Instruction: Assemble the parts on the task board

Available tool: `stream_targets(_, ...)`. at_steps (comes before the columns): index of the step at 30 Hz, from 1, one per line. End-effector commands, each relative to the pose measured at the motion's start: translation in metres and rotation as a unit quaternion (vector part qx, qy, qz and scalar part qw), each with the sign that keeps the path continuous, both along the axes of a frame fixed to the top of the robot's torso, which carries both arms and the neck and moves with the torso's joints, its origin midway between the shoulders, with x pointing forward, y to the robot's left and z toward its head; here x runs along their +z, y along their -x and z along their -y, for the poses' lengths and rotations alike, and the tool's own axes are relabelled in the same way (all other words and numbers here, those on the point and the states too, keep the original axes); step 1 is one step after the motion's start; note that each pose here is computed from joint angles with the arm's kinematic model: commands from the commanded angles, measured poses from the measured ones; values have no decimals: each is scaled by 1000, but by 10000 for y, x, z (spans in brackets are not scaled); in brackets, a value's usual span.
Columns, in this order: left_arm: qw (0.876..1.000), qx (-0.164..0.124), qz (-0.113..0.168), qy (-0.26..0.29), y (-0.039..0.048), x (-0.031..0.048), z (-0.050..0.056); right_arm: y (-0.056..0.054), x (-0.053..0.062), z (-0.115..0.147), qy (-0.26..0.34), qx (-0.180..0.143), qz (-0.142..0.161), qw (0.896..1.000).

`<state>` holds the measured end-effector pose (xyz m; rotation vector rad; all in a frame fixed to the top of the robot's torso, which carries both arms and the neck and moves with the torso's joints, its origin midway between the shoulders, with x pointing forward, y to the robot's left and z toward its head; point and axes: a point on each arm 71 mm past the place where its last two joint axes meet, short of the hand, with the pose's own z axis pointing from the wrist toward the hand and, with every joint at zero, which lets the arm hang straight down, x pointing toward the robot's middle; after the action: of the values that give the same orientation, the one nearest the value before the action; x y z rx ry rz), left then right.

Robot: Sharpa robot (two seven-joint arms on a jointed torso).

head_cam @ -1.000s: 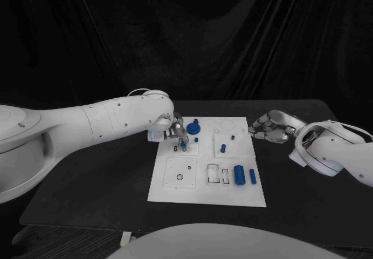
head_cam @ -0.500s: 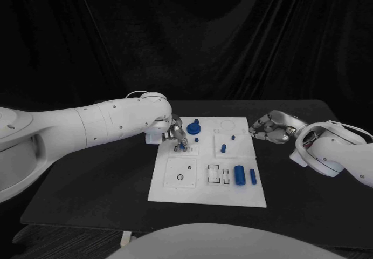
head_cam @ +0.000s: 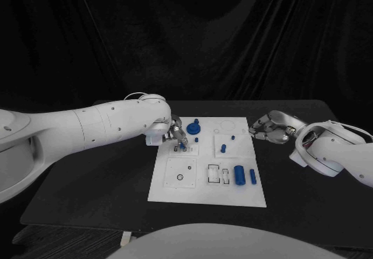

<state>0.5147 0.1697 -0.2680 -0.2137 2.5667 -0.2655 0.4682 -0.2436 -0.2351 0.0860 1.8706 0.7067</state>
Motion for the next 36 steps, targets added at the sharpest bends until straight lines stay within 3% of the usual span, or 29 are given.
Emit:
stream_targets(1,1000,15,-12,19,9,-14,16,3,-18,12,6,-5,-5,1000)
stream_targets(20,999,22,-17,22,-3,-32,1,5,-16,4,5,-5,-4,1000)
stream_targets(36,999,24,-26,19,6,-123,1,7,-17,3,5,-4,-4,1000)
